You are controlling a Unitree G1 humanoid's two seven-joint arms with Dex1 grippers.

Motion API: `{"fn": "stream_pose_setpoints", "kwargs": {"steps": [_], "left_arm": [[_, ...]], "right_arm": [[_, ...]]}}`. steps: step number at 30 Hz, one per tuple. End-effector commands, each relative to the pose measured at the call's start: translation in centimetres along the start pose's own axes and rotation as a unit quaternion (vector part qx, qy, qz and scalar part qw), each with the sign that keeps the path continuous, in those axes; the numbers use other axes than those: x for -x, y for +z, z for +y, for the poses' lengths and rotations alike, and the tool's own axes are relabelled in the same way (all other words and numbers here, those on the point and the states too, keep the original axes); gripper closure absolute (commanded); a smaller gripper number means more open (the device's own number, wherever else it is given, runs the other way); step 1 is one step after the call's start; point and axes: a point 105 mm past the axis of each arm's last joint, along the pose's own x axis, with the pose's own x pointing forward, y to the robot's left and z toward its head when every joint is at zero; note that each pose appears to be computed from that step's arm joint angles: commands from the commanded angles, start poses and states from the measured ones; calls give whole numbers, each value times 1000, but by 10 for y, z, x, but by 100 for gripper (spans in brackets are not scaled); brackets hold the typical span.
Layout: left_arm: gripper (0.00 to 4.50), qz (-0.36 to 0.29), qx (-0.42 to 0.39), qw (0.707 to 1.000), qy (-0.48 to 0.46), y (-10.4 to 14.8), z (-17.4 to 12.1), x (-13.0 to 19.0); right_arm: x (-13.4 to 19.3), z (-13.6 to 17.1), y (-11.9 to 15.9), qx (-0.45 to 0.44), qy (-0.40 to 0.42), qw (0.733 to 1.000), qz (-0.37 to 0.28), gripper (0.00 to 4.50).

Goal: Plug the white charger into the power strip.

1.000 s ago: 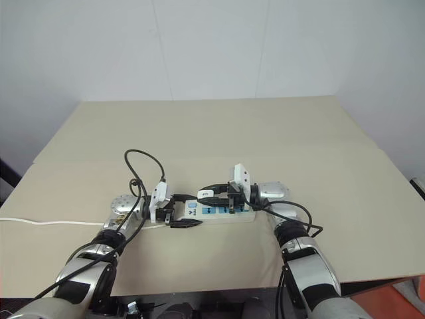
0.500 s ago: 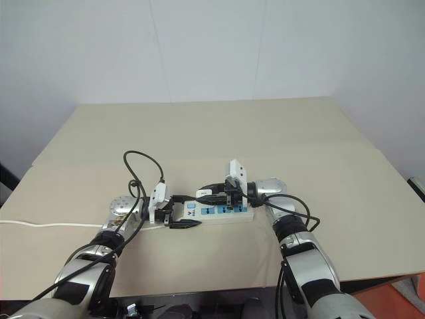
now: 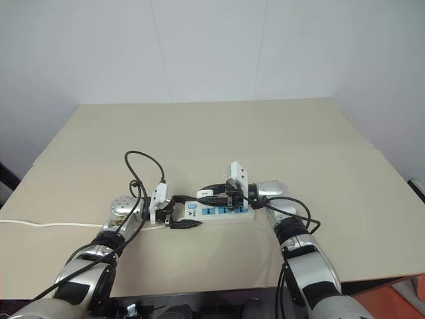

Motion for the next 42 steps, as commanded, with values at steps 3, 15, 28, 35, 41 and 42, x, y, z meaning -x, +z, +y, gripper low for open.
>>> {"fn": "stream_pose_setpoints", "kwargs": {"steps": [3, 15, 28, 35, 41, 42], "left_arm": [[121, 16, -19, 999, -33, 0, -6, -3], [121, 16, -19, 999, -33, 0, -6, -3], [121, 13, -20, 999, -37, 1, -7, -6], [121, 13, -19, 999, -35, 0, -7, -5], [121, 14, -18, 999, -34, -1, -7, -5], [121, 14, -18, 999, -34, -1, -7, -5]], "right_arm": [[12, 16, -48, -67, -5, 996, 59, 60], [30, 6, -5, 5, 9, 999, 37, 2], [21, -6, 55, 46, -11, 999, -11, 2], [20, -5, 57, 37, -9, 999, -15, 2], [17, -3, 51, 21, -1, 1000, -18, 158], [16, -2, 50, 20, 1, 1000, -18, 197]]}}
